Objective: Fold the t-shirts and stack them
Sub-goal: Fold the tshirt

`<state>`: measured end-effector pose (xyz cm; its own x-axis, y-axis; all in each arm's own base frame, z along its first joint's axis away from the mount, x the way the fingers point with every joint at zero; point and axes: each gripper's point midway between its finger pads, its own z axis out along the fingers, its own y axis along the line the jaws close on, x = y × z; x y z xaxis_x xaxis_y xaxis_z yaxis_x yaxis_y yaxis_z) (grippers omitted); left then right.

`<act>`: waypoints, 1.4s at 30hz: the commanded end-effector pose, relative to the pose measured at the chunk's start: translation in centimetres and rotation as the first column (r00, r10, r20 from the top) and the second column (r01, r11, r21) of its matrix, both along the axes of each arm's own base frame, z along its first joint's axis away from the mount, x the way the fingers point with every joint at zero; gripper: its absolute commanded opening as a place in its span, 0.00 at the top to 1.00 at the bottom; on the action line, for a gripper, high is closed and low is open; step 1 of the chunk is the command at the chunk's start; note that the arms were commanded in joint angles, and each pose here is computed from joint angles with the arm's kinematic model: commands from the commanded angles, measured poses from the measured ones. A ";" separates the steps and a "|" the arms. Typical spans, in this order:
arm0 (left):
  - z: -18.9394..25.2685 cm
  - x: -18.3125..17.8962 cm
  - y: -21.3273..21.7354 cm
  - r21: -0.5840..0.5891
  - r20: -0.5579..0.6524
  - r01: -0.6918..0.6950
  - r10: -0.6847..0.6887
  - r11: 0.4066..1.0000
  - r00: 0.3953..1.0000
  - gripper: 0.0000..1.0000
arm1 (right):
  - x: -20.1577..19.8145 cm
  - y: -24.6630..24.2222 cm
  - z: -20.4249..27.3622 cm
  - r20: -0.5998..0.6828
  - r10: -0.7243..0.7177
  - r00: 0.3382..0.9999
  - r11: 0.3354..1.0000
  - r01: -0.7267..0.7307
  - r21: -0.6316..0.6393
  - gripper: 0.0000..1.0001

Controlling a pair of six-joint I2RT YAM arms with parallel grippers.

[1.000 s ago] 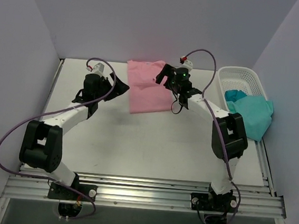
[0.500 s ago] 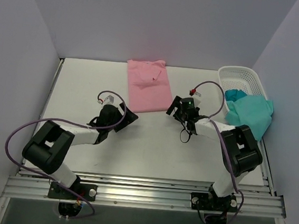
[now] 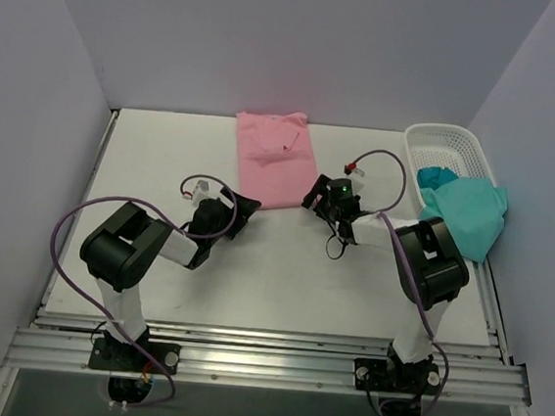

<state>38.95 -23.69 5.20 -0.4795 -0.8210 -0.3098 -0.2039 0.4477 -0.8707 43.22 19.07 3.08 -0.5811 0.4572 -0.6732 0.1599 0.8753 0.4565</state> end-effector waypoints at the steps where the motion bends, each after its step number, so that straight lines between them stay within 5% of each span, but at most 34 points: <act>1: -1.6 1.0 0.1 0.001 -0.029 -0.047 0.047 0.999 0.998 0.12 | 0.7 0.6 -1.1 -0.021 0.011 1.000 1.000 -0.011 -0.006 0.24; 4: -1.5 1.5 0.1 0.017 -0.024 -0.057 0.057 0.998 0.998 0.12 | 1.5 0.6 -1.4 -0.023 0.011 1.000 1.000 -0.012 -0.004 0.42; 5: -1.6 1.7 0.2 0.027 -0.026 -0.065 0.066 0.998 0.997 0.12 | 1.6 0.6 -1.9 -0.030 0.011 0.999 1.000 -0.011 -0.006 0.59; 6: -1.3 1.8 0.3 0.031 -0.021 -0.068 0.068 0.997 0.997 0.12 | 1.9 0.7 -1.6 -0.024 0.014 1.000 1.000 -0.014 -0.003 0.65; 17: -0.5 2.7 2.2 0.111 -0.010 -0.149 0.151 0.983 0.988 0.19 | 2.7 0.8 -3.1 -0.044 0.023 0.999 1.000 -0.023 -0.004 0.90; 27: -2.1 3.6 2.3 0.123 -0.033 -0.161 0.166 0.979 0.986 0.49 | 2.5 0.7 -3.4 -0.053 0.030 0.998 0.999 -0.030 -0.011 1.00; 36: -2.3 4.6 1.8 0.119 -0.027 -0.161 0.165 0.980 0.986 0.51 | 2.1 0.8 -4.1 -0.064 0.040 0.997 0.999 -0.041 -0.008 1.00; 42: -2.3 5.3 1.8 0.162 -0.037 -0.142 0.150 0.976 0.988 0.78 | 1.7 0.6 -4.2 -0.066 0.038 0.997 0.999 -0.038 -0.003 1.00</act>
